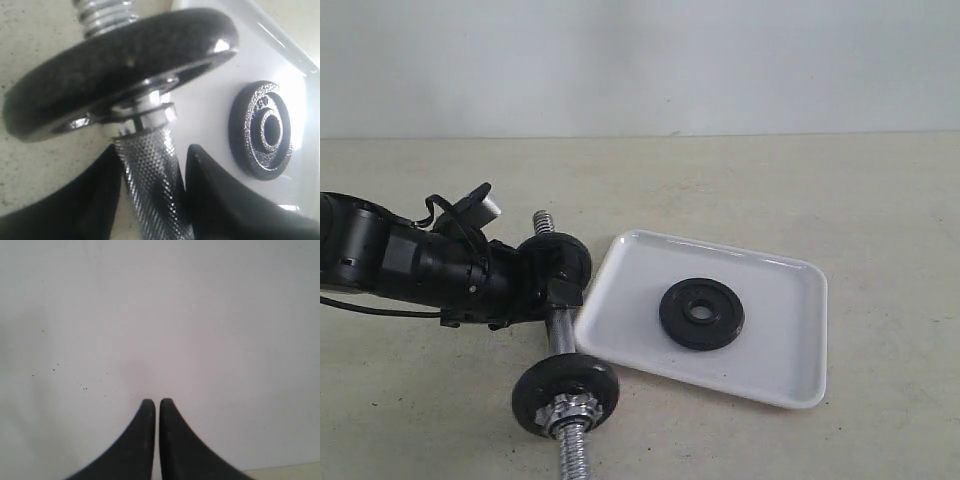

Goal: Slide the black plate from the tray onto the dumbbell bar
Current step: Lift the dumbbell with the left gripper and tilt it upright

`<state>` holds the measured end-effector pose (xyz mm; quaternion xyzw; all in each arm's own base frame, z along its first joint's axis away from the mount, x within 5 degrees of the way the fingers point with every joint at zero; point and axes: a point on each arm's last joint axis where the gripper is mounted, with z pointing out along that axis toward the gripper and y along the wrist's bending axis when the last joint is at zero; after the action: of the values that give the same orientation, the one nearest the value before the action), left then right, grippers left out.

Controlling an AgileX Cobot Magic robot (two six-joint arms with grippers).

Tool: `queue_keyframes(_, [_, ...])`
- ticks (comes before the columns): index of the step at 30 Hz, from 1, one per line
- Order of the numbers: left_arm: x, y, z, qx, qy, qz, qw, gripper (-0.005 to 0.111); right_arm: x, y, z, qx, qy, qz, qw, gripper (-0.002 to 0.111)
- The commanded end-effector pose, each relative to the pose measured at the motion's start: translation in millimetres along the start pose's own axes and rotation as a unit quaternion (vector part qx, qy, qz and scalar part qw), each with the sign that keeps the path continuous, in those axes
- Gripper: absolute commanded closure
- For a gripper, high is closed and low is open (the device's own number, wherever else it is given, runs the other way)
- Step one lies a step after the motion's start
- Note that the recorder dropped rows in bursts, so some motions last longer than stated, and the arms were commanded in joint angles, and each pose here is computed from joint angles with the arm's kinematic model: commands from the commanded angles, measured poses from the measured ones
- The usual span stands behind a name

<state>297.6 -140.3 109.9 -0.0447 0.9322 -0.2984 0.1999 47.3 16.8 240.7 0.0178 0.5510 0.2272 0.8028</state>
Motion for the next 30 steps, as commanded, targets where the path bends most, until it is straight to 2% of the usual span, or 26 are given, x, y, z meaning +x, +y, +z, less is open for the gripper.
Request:
queue_keyframes(1, [1.9,17.5,3.2,-0.074,-0.004,0.046,0.996,0.102,-0.4,0.0,-0.2,0.002,-0.001,-0.004,1.0,0.107])
queue_keyframes(11, [-9.5,20.8,-10.9,-0.128,-0.041,0.084,0.987,0.102,1.0,-1.0,-0.2,0.008,0.007,-0.004,1.0,0.107])
queue_keyframes(20, [-19.9,17.5,-28.7,-0.162,-0.058,0.201,0.964,0.102,1.8,-1.8,-0.2,0.012,0.011,-0.003,1.0,0.107])
queue_keyframes(30, [-17.3,16.8,-28.6,-0.161,-0.02,0.346,0.924,0.102,1.8,-1.8,-0.2,0.012,0.011,-0.003,1.0,0.107])
